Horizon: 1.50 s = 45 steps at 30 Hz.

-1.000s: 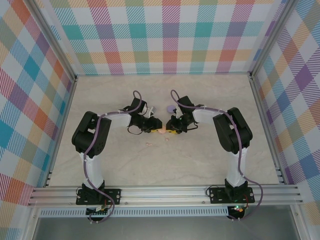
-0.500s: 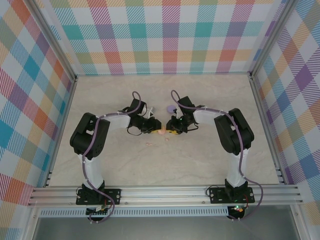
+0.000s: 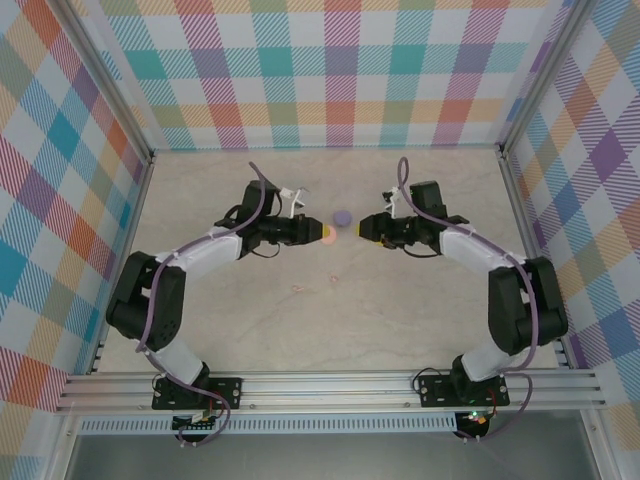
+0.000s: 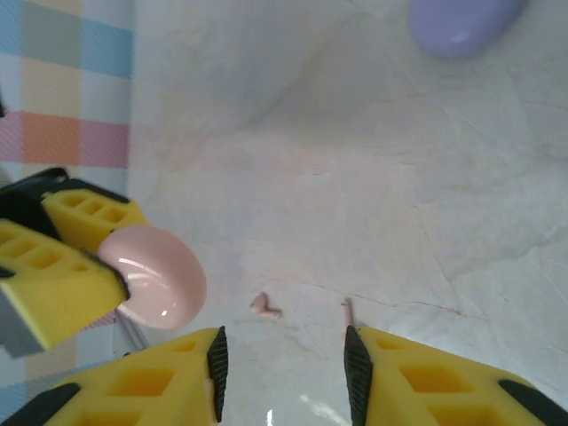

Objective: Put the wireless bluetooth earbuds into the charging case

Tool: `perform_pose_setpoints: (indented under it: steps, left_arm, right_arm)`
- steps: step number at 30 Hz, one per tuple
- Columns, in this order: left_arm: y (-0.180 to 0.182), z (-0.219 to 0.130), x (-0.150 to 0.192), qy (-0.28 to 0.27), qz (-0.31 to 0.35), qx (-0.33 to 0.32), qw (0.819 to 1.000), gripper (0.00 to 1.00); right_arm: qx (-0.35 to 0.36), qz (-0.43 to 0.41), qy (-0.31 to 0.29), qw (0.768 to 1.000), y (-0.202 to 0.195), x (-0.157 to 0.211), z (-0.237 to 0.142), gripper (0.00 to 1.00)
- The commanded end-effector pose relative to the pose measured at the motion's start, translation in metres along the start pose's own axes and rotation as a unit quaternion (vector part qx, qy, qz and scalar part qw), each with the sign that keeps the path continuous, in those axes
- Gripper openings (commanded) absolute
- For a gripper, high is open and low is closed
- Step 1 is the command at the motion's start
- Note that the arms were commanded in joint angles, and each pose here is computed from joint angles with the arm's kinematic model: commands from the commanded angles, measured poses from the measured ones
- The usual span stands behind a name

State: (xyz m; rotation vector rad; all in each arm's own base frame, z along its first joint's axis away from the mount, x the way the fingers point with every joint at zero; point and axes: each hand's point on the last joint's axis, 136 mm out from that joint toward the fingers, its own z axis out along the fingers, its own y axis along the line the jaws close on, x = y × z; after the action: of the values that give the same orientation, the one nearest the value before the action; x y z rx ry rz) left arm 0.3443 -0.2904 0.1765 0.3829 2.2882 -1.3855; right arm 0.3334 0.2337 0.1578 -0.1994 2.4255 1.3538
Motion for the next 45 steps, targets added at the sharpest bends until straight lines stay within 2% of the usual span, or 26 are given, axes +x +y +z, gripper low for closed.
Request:
perform_pose_setpoints:
  steps: [1,6,14,23,29,36,41,45]
  left_arm:
    - [-0.046,-0.018,-0.009,-0.017,0.080,0.063,0.995,0.19]
    - [-0.085,-0.030,-0.003,-0.014,0.132,0.096,0.987,0.20]
    - [-0.133,-0.034,0.015,0.017,0.181,0.141,0.973,0.21]
    - [-0.139,-0.034,0.017,0.024,0.189,0.138,0.972,0.21]
    - [-0.140,-0.034,0.016,0.024,0.189,0.138,0.972,0.21]
    - [-0.140,-0.033,0.015,0.023,0.188,0.138,0.972,0.21]
    - [-0.139,-0.033,0.012,0.016,0.183,0.129,0.974,0.30]
    - [-0.138,-0.033,0.010,0.005,0.172,0.128,0.977,0.36]
  right_arm:
    - [-0.099,-0.116,0.004,0.988,0.053,0.006,-0.019,0.51]
    - [-0.152,-0.169,0.003,0.974,0.091,0.011,-0.040,0.59]
    - [-0.199,-0.220,0.037,0.954,0.130,0.028,-0.047,0.59]
    - [-0.206,-0.234,0.039,0.949,0.139,0.033,-0.051,0.50]
    - [-0.208,-0.236,0.039,0.948,0.140,0.035,-0.053,0.36]
    - [-0.211,-0.234,0.043,0.948,0.141,0.036,-0.052,0.27]
    - [-0.203,-0.235,0.034,0.950,0.141,0.033,-0.052,0.21]
    - [-0.196,-0.236,0.023,0.951,0.141,0.029,-0.053,0.20]
